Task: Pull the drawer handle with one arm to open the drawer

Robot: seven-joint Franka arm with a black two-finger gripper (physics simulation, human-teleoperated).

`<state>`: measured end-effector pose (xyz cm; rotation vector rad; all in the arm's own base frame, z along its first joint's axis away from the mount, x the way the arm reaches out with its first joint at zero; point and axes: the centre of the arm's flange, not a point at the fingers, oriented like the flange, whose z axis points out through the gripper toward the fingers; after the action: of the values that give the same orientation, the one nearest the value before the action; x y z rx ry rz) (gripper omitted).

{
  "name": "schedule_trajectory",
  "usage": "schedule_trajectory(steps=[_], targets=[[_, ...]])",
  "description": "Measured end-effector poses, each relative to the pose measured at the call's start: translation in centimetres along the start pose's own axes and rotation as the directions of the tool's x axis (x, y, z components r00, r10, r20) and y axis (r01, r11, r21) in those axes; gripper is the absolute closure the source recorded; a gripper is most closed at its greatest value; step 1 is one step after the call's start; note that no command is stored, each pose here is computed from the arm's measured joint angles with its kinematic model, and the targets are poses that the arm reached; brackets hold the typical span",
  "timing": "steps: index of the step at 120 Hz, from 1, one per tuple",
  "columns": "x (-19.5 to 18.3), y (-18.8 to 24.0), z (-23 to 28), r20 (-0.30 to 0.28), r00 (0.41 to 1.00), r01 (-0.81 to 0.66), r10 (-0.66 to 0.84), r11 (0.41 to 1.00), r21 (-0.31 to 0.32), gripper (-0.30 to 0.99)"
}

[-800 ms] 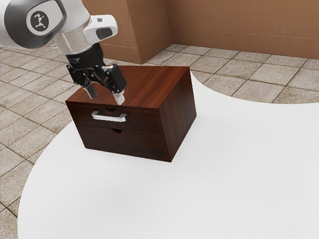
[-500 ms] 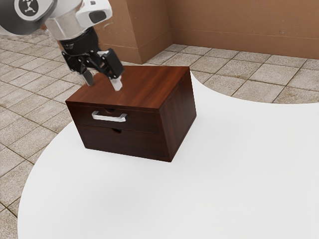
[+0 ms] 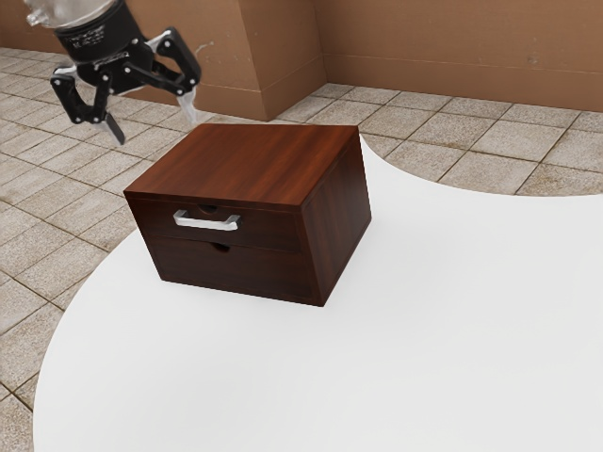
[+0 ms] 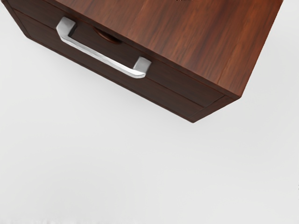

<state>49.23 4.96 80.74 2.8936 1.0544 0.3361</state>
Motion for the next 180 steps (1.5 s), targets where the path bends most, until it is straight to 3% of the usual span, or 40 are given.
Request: schedule_trajectory(steps=[32,46,70,119,180], targets=[[0.7,-1.1,0.8,0.013,0.946,0.323,-0.324,0.946,0.028,0.00],[0.4,-2.3,5.1,0.040,0.910,0.411,-0.413,0.910,0.054,0.00],[2.1,-5.7,12.1,0.023,0.830,0.557,-0.557,0.830,0.032,0.00],[3.0,-8.9,16.0,-0.052,0.710,0.696,-0.702,0.711,-0.098,0.01],[3.9,-10.0,20.1,-0.057,0.618,0.765,-0.784,0.617,-0.187,0.07]])
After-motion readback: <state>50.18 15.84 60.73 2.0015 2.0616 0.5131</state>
